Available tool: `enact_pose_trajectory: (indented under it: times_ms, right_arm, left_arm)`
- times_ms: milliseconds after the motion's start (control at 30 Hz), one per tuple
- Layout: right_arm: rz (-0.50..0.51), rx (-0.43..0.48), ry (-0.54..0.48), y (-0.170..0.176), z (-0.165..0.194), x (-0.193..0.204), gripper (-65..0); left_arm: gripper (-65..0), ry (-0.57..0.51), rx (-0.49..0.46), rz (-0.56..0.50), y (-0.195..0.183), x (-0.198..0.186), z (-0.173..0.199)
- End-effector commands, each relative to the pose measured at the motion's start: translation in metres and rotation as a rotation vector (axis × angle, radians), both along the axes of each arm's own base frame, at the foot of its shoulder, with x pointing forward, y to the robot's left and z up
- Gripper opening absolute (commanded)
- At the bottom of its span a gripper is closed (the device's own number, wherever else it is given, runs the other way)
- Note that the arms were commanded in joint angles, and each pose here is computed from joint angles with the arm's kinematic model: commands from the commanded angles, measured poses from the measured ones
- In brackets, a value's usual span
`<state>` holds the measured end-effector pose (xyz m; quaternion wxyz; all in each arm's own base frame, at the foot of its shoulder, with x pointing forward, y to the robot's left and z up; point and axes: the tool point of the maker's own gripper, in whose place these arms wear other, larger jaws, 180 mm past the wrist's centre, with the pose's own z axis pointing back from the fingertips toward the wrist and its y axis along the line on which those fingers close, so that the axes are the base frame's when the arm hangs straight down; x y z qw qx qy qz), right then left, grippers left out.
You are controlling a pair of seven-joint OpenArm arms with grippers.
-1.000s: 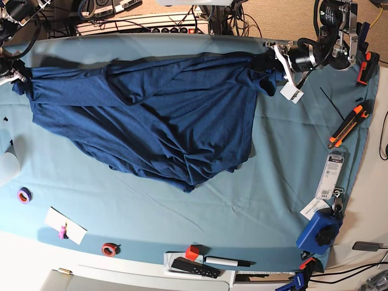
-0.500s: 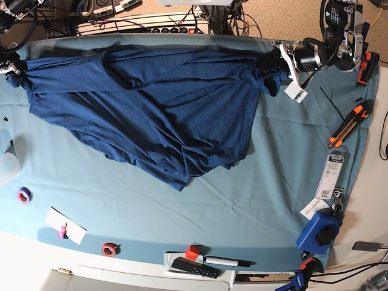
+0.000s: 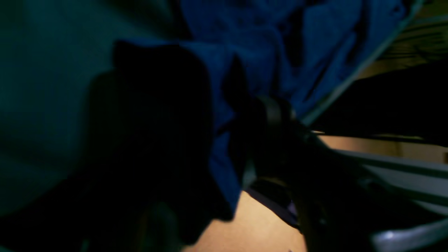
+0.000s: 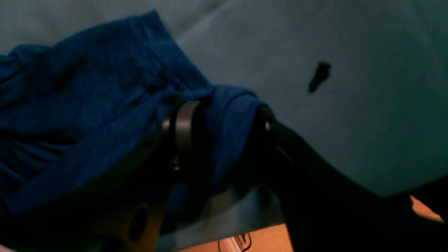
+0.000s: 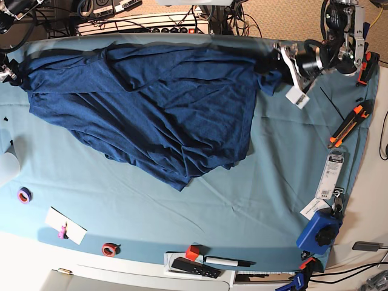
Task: Layout the t-shirt on the table in an organized manner, then fold the t-shirt properly
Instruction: 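Pull the shirt edge with the left gripper away from the right gripper, then release the shirt and move the left gripper to the shirt's hanging corner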
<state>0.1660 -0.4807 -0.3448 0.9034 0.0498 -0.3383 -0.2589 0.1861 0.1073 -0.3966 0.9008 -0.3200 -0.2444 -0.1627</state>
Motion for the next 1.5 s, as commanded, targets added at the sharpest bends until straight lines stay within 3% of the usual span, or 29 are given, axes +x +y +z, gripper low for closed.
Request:
enact_pose_trajectory:
  times_ms: [0, 133, 400, 700, 800, 900, 1033, 1200, 1333, 1467]
  right_arm:
    - [0.003, -0.072, -0.067, -0.019, 0.032, 0.014, -42.2]
    - [0.006, -0.146, -0.098, -0.038, 0.06, 0.022, -42.2]
    - [0.003, -0.28, -0.059, -0.069, 0.1, 0.026, -42.2]
    - [0.023, -0.277, -0.094, -0.067, 0.107, 0.032, -42.2]
    - [0.102, -0.245, -0.188, -0.05, 0.113, 0.044, -42.2]
    - [0.118, -0.17, -0.281, -0.034, 0.113, 0.052, -42.2]
    - [0.126, -0.058, -0.356, -0.011, 0.101, 0.056, -42.2]
    - [0.156, 0.096, -0.419, 0.023, 0.085, 0.062, -42.2]
    - [0.172, 0.182, -0.452, 0.045, 0.074, 0.069, -42.2]
    - [0.218, 0.255, -0.448, 0.073, 0.058, 0.079, -42.3]
  left_arm:
    - [-35.4, 0.012, 0.07, 0.001, 0.014, 0.001, -0.005]
    - [-35.4, -0.028, 0.102, 0.004, 0.019, 0.017, -0.001]
    - [-35.4, -0.086, 0.144, -0.006, 0.021, 0.031, 0.009]
    - [-37.8, -0.373, 0.083, -0.09, -0.018, 0.049, 0.094]
    - [-37.8, -0.468, 0.033, -0.071, -0.026, 0.056, 0.116]
    - [-37.8, -0.542, 0.027, -0.041, -0.025, 0.068, 0.127]
    - [-37.8, -0.601, 0.061, 0.005, -0.017, 0.088, 0.14]
    - [-38.2, -0.695, 0.038, 0.053, -0.014, 0.119, 0.166]
    - [-38.6, -0.686, -0.016, 0.13, -0.013, 0.148, 0.168]
    - [-39.7, -0.606, -0.1, 0.155, -0.032, 0.173, 0.149]
